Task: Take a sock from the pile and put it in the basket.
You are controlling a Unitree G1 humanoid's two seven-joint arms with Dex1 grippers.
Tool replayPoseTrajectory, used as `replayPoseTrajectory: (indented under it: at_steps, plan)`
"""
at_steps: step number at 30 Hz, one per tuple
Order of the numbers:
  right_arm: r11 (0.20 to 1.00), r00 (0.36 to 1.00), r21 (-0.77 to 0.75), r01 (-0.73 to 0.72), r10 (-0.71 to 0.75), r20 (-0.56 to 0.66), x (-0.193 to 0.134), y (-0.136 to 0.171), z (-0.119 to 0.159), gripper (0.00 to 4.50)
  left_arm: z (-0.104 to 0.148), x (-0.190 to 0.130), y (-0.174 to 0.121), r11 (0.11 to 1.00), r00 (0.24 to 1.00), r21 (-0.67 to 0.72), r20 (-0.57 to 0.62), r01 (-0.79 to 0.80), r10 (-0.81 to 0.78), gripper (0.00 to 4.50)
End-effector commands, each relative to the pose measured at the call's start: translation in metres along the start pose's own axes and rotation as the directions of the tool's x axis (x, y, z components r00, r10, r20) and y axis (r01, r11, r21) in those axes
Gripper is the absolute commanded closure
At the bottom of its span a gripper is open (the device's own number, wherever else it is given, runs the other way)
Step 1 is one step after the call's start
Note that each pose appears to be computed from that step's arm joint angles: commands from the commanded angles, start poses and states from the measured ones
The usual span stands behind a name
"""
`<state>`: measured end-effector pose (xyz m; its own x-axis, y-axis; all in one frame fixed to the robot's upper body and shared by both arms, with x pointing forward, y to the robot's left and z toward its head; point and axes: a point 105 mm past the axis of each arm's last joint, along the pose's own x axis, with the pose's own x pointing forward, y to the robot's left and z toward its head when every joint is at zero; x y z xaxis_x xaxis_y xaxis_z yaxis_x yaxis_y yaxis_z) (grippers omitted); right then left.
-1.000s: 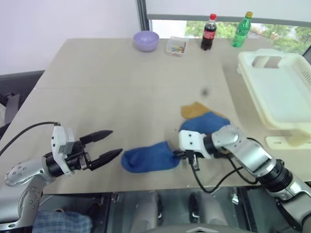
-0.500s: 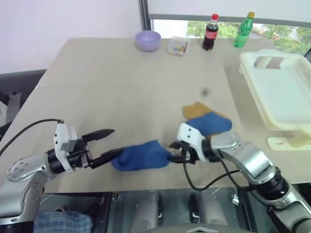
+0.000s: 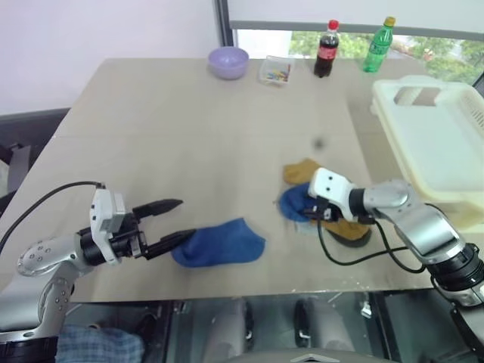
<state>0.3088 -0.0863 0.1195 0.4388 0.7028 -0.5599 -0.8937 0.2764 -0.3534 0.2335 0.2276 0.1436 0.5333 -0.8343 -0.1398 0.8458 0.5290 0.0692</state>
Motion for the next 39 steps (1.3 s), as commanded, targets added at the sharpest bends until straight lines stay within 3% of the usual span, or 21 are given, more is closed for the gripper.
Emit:
replayPoseTrajectory:
  at_steps: [1, 3, 6, 16, 20, 34, 36, 39]
  plan:
    - [1.000, 0.999, -0.028, 0.012, -0.010, 0.053, -0.001, -0.001, 0.012, 2.59, 0.004, -0.001, -0.001, 1.000, 1.000, 0.025, 0.008, 0.006, -0.006, 0.40]
    - [0.999, 0.998, -0.034, 0.012, -0.010, 0.059, -0.001, -0.001, 0.013, 3.12, 0.004, -0.002, -0.001, 1.000, 1.000, 0.024, 0.008, 0.004, -0.004, 0.40]
    - [1.000, 0.997, -0.029, 0.011, -0.009, 0.075, -0.003, 0.000, 0.017, 4.43, 0.004, -0.002, -0.001, 1.000, 1.000, 0.022, 0.007, 0.005, -0.005, 0.40]
    - [1.000, 0.997, -0.023, 0.008, -0.006, 0.078, -0.001, 0.000, 0.018, 4.43, 0.003, 0.002, -0.003, 1.000, 1.000, 0.018, 0.014, 0.010, -0.010, 0.40]
    - [1.000, 0.994, -0.021, 0.002, 0.000, 0.111, 0.010, -0.003, 0.033, 4.43, 0.002, 0.003, -0.003, 1.000, 1.000, 0.019, 0.017, 0.010, -0.010, 0.40]
    - [0.993, 0.984, 0.115, -0.003, -0.017, 0.176, 0.123, 0.003, 0.130, 4.43, 0.003, 0.005, -0.002, 1.000, 1.000, 0.024, 0.026, 0.007, -0.007, 0.40]
    - [0.989, 0.974, 0.148, 0.007, -0.040, 0.222, 0.129, 0.000, 0.147, 3.84, 0.003, 0.006, -0.003, 1.000, 1.000, 0.023, 0.030, 0.004, -0.005, 0.40]
    - [0.979, 0.952, 0.205, -0.015, -0.049, 0.302, 0.123, -0.004, 0.167, 2.61, 0.004, 0.006, -0.005, 1.000, 0.999, 0.022, 0.035, -0.001, 0.000, 0.40]
